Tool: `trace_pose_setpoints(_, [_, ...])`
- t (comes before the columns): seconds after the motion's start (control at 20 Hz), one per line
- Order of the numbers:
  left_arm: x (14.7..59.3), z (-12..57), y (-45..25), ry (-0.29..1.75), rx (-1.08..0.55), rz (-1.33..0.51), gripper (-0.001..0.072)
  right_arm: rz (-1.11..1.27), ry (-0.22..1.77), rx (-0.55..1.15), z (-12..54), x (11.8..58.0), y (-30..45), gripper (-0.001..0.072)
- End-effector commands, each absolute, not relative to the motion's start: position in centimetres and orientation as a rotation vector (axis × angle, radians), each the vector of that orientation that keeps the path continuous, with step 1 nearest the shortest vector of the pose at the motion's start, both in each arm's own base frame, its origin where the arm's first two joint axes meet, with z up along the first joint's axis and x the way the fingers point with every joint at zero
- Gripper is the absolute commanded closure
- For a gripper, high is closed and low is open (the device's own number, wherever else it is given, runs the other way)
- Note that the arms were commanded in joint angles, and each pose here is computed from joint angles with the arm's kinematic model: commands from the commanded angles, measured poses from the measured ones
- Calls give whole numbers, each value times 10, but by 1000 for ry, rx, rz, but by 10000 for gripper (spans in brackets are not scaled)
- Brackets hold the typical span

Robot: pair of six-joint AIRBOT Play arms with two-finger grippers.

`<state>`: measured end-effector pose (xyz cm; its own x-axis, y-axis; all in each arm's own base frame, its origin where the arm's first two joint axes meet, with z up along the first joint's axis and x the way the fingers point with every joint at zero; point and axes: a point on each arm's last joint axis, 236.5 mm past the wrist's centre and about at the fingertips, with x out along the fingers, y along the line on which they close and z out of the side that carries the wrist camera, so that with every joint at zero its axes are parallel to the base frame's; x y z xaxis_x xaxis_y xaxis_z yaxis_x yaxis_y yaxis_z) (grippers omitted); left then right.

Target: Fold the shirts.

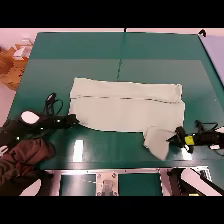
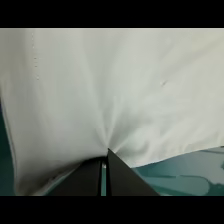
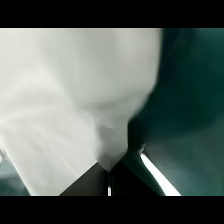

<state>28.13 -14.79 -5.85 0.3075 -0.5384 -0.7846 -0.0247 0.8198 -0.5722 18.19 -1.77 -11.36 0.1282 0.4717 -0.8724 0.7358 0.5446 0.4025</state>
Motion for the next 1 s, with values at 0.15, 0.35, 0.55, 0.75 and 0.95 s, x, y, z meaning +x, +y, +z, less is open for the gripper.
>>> trace_pose_setpoints(0.15, [242,-29,-108,1509,-254,-317,685,-284,1346,998,-54,208,-39,695])
trace_pose_setpoints(0.35, [256,-12,-109,1464,-246,-328,685,-237,1216,932,-2,238,-49,695])
trace_pose_setpoints(0.55, [302,14,-111,1295,-245,-320,684,-126,1064,864,42,299,-40,695])
trace_pose_setpoints(0.75, [362,13,-116,1273,-207,-344,684,-89,1061,844,42,359,-40,694])
trace_pose_setpoints(0.95, [429,-13,-121,1280,-192,-349,684,-86,1113,851,10,409,-46,694])
